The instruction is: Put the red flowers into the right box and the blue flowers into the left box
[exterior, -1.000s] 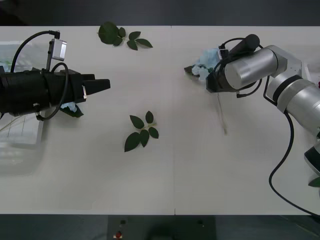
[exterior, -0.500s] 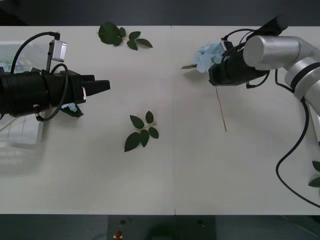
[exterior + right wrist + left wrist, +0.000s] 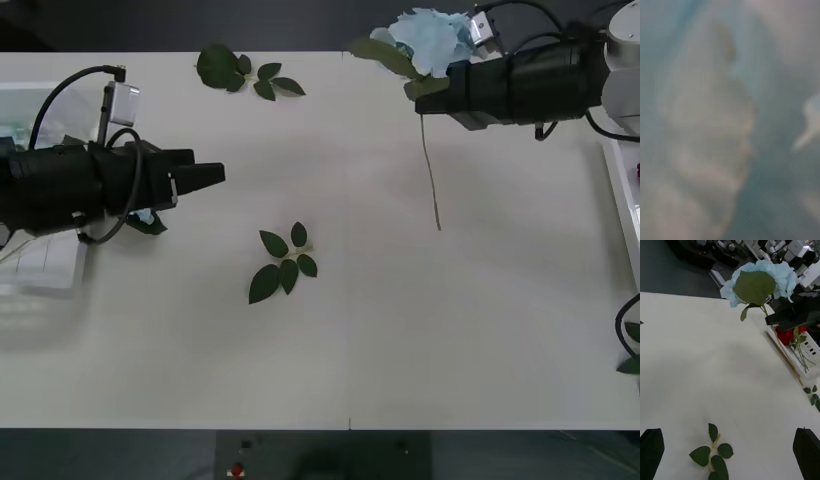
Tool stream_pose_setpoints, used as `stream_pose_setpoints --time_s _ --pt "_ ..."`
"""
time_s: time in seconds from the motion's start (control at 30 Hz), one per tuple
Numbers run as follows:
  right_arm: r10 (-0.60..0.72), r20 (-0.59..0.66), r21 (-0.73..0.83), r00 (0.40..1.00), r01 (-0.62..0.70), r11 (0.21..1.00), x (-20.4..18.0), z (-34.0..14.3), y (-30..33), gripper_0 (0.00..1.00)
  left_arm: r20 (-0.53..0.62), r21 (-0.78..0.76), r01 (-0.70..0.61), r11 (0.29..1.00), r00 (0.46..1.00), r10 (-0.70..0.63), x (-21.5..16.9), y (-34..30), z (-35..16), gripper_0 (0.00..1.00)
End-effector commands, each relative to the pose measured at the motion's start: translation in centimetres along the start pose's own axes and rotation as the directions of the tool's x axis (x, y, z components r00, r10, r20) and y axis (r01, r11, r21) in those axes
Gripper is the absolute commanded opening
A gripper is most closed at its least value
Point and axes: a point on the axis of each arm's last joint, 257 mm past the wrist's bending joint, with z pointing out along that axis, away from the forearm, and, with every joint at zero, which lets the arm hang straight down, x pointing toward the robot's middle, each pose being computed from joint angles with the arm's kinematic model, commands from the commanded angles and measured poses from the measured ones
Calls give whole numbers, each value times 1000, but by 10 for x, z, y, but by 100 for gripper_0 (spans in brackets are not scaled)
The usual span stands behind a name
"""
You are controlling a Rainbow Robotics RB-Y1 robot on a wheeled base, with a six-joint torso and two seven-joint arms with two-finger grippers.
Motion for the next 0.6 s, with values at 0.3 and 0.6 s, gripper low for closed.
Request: stream_pose_setpoints --time_s 0.3,0.6 --pt "-157 110 -294 981 183 938 -8 36 98 0 57 209 184 960 978 -200 23 -74 57 100" --pt "-209 186 -418 960 270 867 -2 54 146 0 90 282 234 930 959 -269 31 -105 95 100"
